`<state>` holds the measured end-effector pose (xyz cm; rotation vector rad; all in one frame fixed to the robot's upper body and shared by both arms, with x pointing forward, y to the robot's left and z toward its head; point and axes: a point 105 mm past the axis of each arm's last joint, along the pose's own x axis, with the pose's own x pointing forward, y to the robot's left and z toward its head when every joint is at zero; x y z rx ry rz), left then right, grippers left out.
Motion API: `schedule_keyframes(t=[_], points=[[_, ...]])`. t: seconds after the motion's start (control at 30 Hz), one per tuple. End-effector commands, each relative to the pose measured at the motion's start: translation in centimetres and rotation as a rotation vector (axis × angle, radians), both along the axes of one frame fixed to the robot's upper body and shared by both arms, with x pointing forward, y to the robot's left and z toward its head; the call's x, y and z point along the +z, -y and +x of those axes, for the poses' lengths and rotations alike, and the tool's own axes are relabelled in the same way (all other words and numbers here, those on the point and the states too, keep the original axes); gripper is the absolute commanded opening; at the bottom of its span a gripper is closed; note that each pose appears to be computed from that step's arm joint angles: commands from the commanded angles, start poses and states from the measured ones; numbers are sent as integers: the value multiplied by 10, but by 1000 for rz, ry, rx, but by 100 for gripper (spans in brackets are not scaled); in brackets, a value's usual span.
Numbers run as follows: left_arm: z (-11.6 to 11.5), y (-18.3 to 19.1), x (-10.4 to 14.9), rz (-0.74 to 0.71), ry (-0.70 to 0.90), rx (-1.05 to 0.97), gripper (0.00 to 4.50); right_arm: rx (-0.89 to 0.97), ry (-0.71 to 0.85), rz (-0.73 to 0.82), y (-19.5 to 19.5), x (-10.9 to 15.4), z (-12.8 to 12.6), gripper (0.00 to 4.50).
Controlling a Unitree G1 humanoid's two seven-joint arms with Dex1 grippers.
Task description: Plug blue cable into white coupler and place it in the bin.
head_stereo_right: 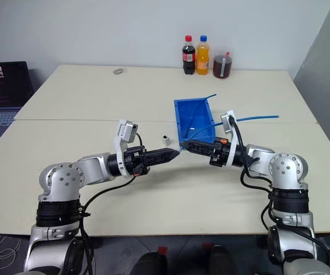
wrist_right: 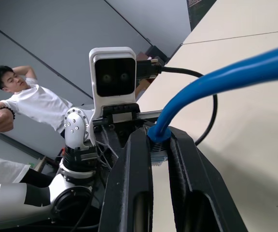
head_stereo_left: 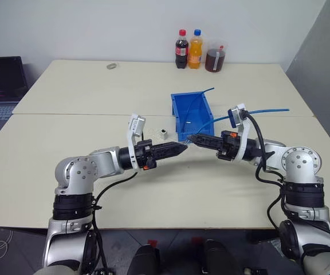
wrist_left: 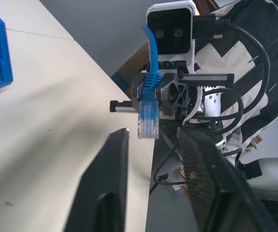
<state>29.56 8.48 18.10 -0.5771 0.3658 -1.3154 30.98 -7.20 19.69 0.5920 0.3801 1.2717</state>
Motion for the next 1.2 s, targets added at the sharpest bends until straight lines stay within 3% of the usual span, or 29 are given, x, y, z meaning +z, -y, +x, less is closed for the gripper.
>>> schedule_keyframes(t=[0.03, 0.2, 0.33, 0.53, 0.6, 0.73, 1.03, 1.2], points=[[-5, -6, 13, -9, 62, -15, 266, -3, 61, 19, 3, 17, 2, 16], [0, -31, 20, 42, 102, 53, 366, -40, 72, 8, 8, 16, 8, 16], [16, -67, 8, 220, 191, 203, 436, -66, 77, 1, 14, 15, 9, 16], [58, -119, -43, 714, 472, 473, 445, -98, 87, -17, 22, 13, 9, 16], [62, -121, -62, 802, 520, 455, 445, -103, 91, -21, 22, 13, 8, 16], [69, -96, -77, 748, 548, 401, 445, -107, 98, -32, 22, 11, 8, 16], [108, -55, -83, 722, 603, 378, 445, -140, 113, -47, 27, 14, 12, 16], [118, -33, -87, 713, 614, 342, 445, -148, 116, -50, 28, 13, 11, 16]])
